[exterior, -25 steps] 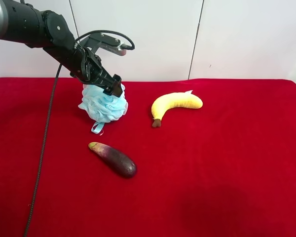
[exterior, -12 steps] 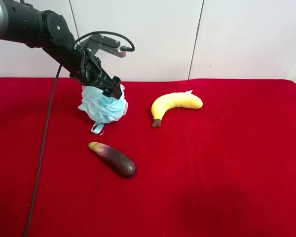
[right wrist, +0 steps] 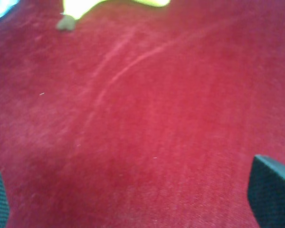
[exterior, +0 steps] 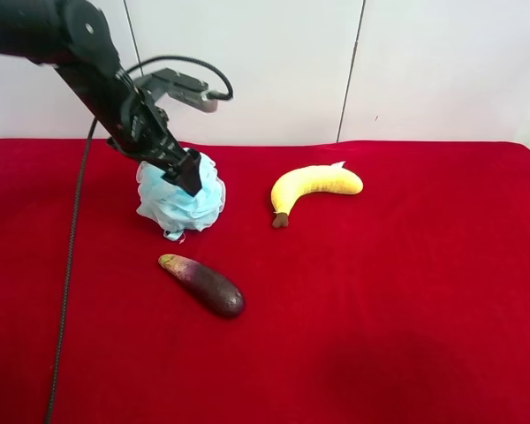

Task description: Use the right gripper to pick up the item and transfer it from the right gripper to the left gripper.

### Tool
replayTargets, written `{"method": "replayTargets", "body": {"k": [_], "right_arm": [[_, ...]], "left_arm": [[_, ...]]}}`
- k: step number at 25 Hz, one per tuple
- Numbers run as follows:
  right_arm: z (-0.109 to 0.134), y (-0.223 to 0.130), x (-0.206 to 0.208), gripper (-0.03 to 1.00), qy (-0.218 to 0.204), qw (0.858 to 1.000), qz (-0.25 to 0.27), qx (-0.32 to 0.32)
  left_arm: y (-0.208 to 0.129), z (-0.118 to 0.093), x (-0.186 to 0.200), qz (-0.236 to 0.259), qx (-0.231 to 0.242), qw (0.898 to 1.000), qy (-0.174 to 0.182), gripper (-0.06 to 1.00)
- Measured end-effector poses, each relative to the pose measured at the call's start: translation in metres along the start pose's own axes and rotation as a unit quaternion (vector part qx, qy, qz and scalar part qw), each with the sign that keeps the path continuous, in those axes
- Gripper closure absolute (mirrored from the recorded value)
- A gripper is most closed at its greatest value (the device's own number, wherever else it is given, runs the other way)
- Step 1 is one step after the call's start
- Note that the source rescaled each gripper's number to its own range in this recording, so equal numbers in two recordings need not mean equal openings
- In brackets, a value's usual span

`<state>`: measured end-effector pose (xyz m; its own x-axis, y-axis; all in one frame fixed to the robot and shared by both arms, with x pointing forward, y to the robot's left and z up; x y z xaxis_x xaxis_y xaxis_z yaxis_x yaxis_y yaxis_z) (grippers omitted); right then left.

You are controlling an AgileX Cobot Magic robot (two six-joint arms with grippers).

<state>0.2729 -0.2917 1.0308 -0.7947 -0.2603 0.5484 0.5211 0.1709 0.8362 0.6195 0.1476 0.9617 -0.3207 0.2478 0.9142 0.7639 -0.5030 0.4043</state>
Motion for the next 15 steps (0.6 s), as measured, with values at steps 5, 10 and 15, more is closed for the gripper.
{"method": "replayTargets", "body": {"k": [5,10,15], "right_arm": [[-0.003,-0.005,0.012,-0.03,-0.045,0.998,-0.044,-0.030],[-0.005,-0.005,0.012,-0.03,-0.079,0.994,-0.046,-0.052],[-0.006,-0.005,0.013,-0.03,-0.109,0.991,-0.046,-0.070]], "left_arm": [[-0.006,-0.006,0.048,0.011,0.025,1.000,0.003,-0.05],[-0.010,-0.013,0.091,-0.007,0.047,0.999,0.005,-0.05],[-0.030,-0.022,0.127,-0.019,0.061,0.998,0.005,-0.05]]}}
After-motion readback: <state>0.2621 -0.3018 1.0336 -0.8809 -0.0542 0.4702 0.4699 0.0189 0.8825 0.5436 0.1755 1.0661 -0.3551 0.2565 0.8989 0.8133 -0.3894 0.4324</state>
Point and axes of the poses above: a point on each arm's last joint axis where the gripper is mounted, x pointing back along that axis away from the gripper, z along the wrist's bending axis when the last joint is at zero, y = z × x, the point moved 3 cm from there along -x, pointing out along that axis toward the gripper, and after that the axes turned 3 degrees about x, right-handed, at the moved point
